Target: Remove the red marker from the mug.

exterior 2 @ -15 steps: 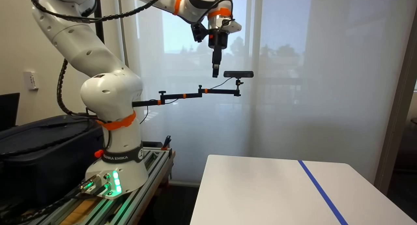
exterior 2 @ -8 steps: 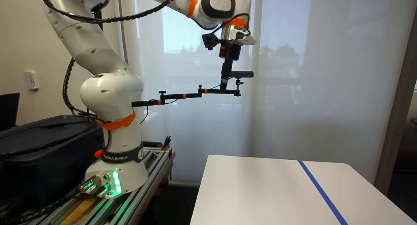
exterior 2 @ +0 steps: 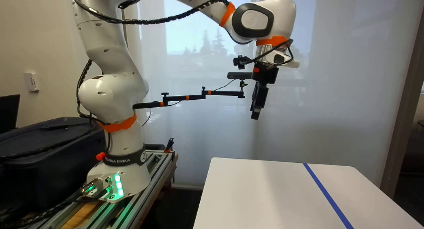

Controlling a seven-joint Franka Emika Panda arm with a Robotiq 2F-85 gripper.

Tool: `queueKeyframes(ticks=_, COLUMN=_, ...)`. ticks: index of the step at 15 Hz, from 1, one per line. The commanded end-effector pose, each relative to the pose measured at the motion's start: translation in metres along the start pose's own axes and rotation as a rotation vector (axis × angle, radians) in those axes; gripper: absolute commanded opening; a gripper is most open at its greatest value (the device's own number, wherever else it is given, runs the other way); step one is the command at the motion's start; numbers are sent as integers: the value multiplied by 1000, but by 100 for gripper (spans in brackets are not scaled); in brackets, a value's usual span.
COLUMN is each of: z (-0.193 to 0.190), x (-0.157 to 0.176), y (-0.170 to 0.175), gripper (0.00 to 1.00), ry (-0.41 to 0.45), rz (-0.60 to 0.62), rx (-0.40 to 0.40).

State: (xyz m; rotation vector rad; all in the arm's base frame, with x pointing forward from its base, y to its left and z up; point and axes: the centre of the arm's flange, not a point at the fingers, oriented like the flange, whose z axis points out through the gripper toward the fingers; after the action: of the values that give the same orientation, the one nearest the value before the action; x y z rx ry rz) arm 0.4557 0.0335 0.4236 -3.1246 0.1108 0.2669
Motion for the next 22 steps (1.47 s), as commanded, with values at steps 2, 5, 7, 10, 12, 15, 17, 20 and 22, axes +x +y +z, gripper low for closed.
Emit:
queueKeyframes(ticks=2, z=7, x=61, y=36, gripper=100, ry=46, rz=7, rx=-42)
queueKeyframes(ticks=5, z=19, x=94, y=70, gripper=100, ry=88, rz=16, rx=-112)
queueKeyframes(ticks=7, z=28, x=114, y=97, gripper=100, ry=124, rz=11, rx=-177)
queueKeyframes(ticks=10, z=43, x=141, y=130, gripper=100, ry=178, rz=-2, rx=-236)
queueKeyframes(ticks=12, z=56, x=161, y=151, gripper=100, ry=229, rz=2, rx=-252)
queueKeyframes(ticks=15, z=76, x=191, y=178, gripper=100, ry=324, rz=33, rx=-260)
queueKeyframes(ticks=17, z=86, x=213, y=197, gripper=100, ry=396, rz=65, rx=-272)
queueKeyframes(ticks=20, z=98, x=239, y=216, gripper=100, ry=450, rz=99, rx=-267)
queueKeyframes(ticks=22, z=104, x=249, y=219, gripper=100, ry=455, rz=117, rx=-236)
